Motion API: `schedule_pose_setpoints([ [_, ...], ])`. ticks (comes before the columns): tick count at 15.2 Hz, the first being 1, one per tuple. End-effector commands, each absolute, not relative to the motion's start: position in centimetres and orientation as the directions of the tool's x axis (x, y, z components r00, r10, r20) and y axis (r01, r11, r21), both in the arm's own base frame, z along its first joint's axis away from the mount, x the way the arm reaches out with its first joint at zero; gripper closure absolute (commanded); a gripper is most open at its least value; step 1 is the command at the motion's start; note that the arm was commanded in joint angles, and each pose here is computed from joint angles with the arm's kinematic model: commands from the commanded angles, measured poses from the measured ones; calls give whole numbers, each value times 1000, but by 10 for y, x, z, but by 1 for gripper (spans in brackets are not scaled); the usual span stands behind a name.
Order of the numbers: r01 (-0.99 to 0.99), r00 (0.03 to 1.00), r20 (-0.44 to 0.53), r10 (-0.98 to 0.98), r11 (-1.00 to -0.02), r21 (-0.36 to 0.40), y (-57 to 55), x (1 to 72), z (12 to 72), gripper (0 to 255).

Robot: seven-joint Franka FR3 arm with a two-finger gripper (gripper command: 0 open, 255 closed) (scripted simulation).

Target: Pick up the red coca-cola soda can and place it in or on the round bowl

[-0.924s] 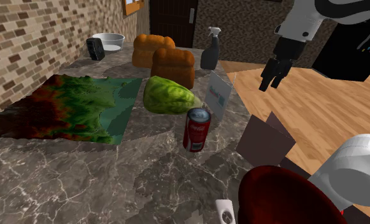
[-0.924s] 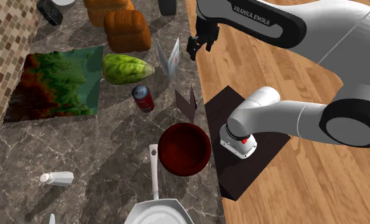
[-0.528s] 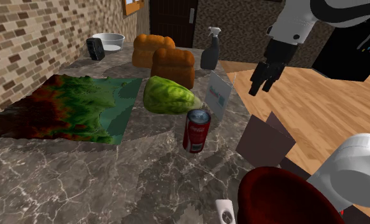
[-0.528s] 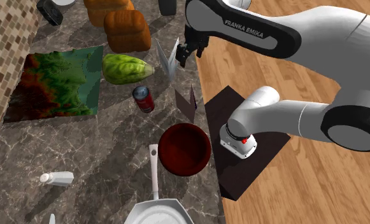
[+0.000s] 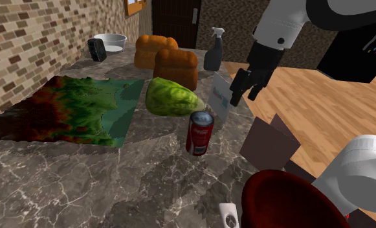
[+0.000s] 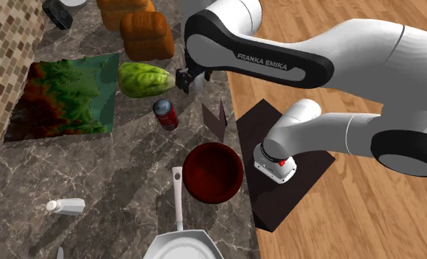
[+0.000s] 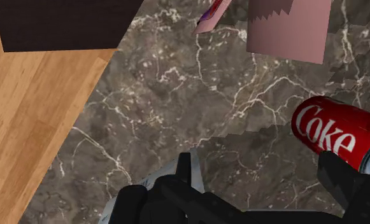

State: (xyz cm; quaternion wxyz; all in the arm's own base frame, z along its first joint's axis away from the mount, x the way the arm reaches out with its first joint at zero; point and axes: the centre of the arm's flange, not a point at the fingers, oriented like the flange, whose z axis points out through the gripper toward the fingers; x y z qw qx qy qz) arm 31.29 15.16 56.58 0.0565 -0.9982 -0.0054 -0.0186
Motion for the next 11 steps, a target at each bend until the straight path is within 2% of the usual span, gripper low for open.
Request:
schedule_pose_setpoints([
  [1, 11, 999, 48, 5, -994, -111, 179, 312, 566, 0],
  [11, 7, 996, 87, -2, -995, -101, 285, 313, 552, 0],
])
